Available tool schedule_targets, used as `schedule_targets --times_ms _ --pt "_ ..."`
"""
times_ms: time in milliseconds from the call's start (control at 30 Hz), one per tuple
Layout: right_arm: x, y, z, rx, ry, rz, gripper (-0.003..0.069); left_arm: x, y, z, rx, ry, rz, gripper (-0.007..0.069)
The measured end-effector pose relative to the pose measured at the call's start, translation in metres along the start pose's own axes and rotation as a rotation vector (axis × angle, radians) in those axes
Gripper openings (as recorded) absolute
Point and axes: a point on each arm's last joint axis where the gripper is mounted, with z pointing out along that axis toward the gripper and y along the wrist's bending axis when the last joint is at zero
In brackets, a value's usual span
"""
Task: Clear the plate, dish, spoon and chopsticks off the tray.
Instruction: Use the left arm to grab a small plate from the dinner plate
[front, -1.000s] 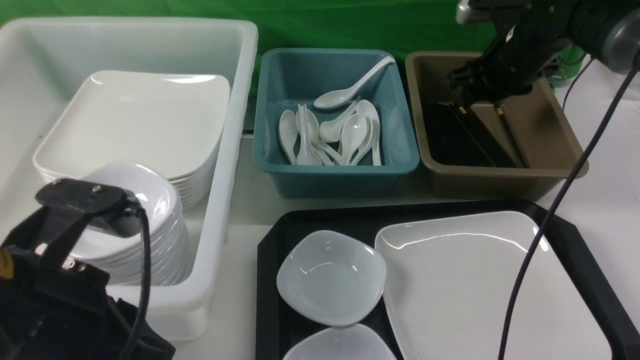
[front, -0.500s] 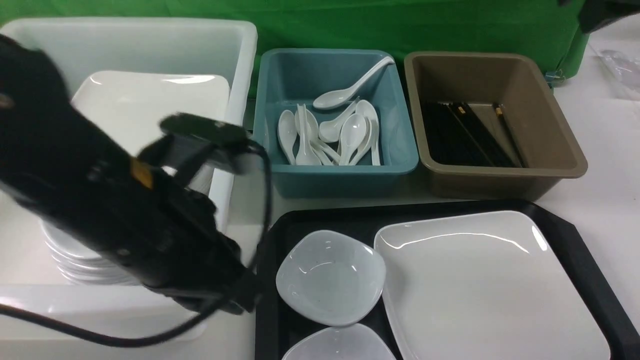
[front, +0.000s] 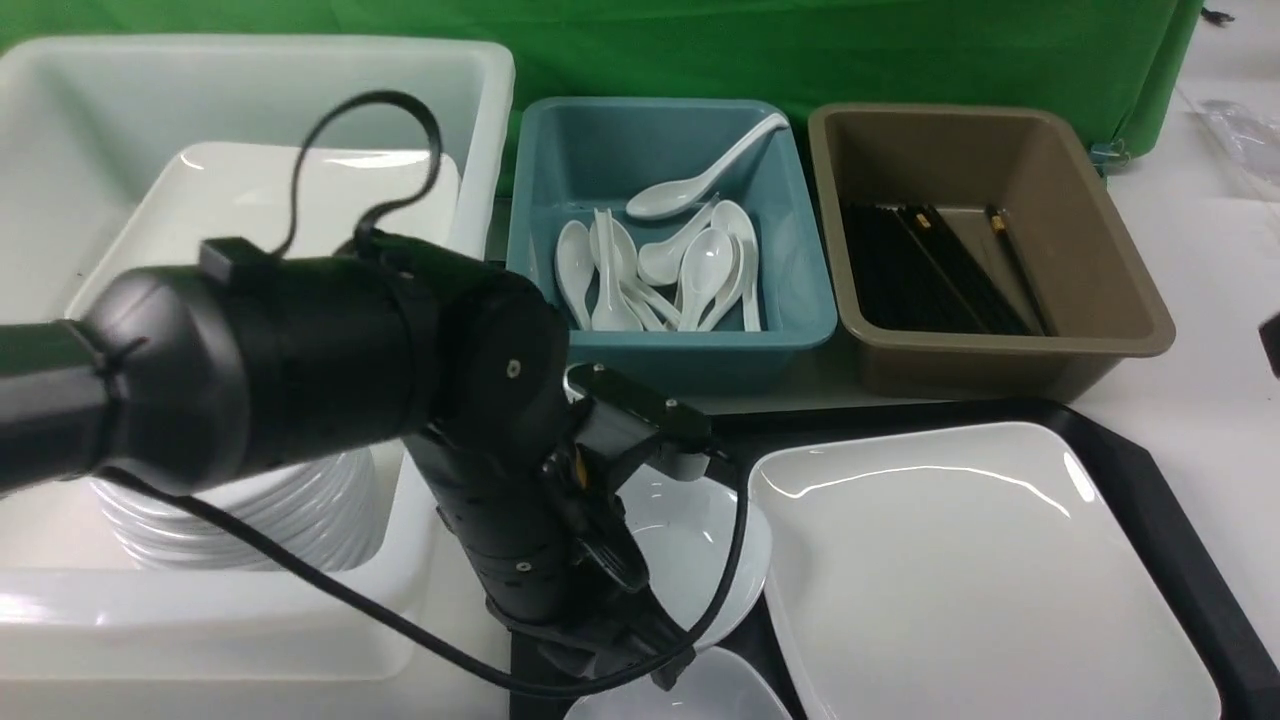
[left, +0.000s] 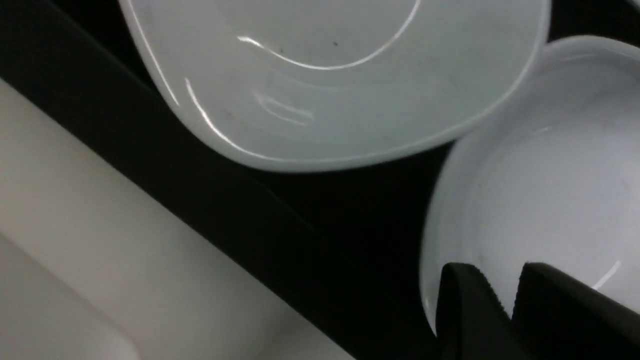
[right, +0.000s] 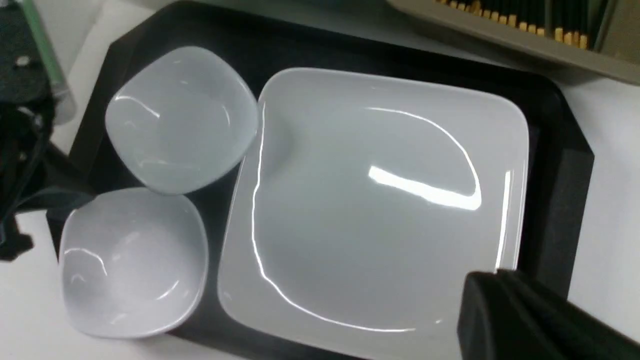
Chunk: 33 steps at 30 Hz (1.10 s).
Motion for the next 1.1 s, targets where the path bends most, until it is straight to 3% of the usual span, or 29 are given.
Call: schedule_targets --times_ms 233,333,467,733,967,1100 --pt "0.024 0.008 -0.025 0.012 -0.087 -0.015 0.0016 -0.008 0.004 0.028 -0.003 0.019 -0.014 0.0431" --pt "0.024 0.008 -0.026 0.012 -0.092 -0.016 0.0016 -0.009 0.005 0.037 0.004 0.036 -0.023 0.0479" --pt "0.024 0.008 -0.026 0.012 -0.093 -0.016 0.0016 -0.011 0.003 0.042 0.033 0.040 -0.052 0.0484" --pt "0.023 0.008 -0.026 0.014 -0.103 -0.016 0.0016 -0.012 0.004 0.058 0.053 0.072 -0.067 0.0421" --pt "0.023 0.008 -0.026 0.014 -0.104 -0.017 0.0017 -0.007 0.002 0.056 0.063 0.133 -0.113 0.0149" --pt "0.023 0.008 -0.026 0.014 -0.104 -0.030 0.0018 -0.006 0.001 0.051 0.056 0.143 -0.133 0.0123"
